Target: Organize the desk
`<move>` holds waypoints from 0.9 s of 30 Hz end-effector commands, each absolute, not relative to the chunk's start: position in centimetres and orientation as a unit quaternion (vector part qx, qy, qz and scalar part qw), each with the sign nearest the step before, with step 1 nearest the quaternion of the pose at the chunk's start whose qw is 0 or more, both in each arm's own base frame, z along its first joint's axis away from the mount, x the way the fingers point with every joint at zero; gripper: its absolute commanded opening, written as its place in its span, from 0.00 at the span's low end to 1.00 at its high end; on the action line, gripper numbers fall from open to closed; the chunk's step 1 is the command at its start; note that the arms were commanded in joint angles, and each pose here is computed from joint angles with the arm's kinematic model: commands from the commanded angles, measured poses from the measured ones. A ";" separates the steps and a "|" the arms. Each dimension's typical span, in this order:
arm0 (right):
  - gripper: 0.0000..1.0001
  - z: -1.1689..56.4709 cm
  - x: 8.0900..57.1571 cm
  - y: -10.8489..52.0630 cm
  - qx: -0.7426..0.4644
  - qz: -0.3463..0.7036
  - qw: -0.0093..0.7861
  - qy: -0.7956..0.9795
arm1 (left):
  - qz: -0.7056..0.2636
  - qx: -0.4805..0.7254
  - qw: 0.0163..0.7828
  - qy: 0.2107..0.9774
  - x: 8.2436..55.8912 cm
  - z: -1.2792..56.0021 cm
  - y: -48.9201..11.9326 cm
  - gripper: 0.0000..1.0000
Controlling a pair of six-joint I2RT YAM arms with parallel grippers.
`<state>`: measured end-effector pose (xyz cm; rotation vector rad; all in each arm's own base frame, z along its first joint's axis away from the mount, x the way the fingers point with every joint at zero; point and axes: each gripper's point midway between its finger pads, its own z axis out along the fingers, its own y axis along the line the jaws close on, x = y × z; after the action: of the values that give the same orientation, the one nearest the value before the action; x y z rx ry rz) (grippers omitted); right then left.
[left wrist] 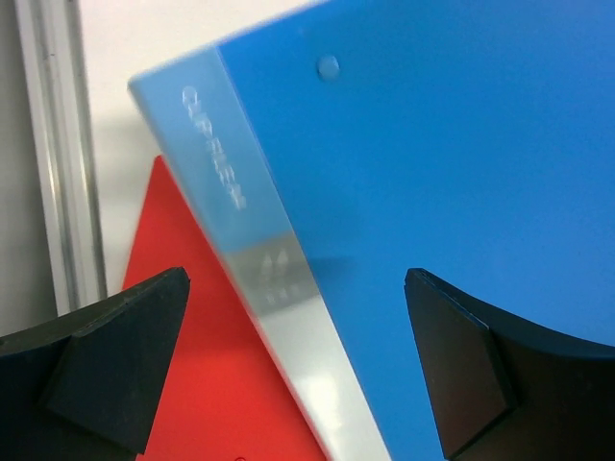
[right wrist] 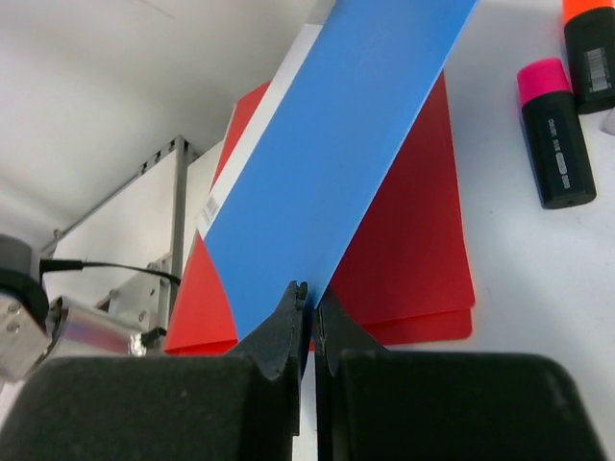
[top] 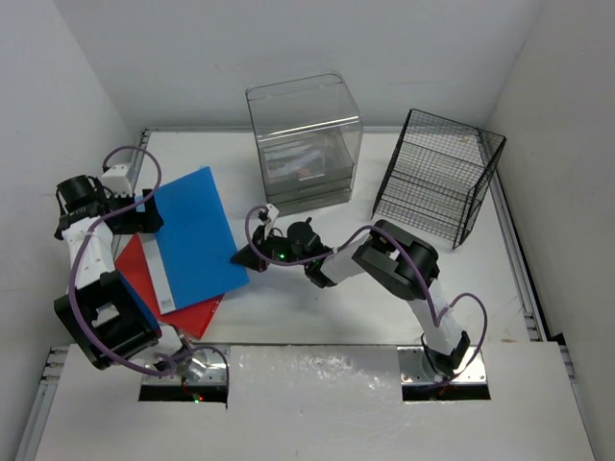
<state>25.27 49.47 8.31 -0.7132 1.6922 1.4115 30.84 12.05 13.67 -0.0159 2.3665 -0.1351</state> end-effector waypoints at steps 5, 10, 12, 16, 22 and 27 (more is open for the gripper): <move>0.00 13.0 25.2 49.3 -0.335 0.589 0.453 0.580 | -0.033 -0.005 0.436 0.899 31.4 16.8 14.3 0.96; 0.00 13.3 24.6 49.1 -0.360 0.590 0.459 0.558 | -0.044 -0.038 0.417 0.907 31.2 13.8 16.8 1.00; 0.00 13.4 24.2 49.1 -0.369 0.595 0.457 0.549 | -0.058 -0.032 0.423 0.903 31.4 13.5 16.5 1.00; 0.00 13.7 23.6 49.2 -0.384 0.602 0.455 0.532 | -0.102 -0.009 0.445 0.890 32.2 13.1 15.1 1.00; 0.00 13.9 22.9 49.4 -0.398 0.612 0.447 0.517 | -0.145 0.012 0.459 0.876 32.9 12.4 13.8 1.00; 0.00 14.1 22.7 49.3 -0.402 0.618 0.450 0.504 | -0.178 0.008 0.465 0.867 33.7 12.0 13.3 1.00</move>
<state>23.62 48.82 9.98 -0.9090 1.5144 1.5061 32.39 13.58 11.31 -0.0347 2.2046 -0.3899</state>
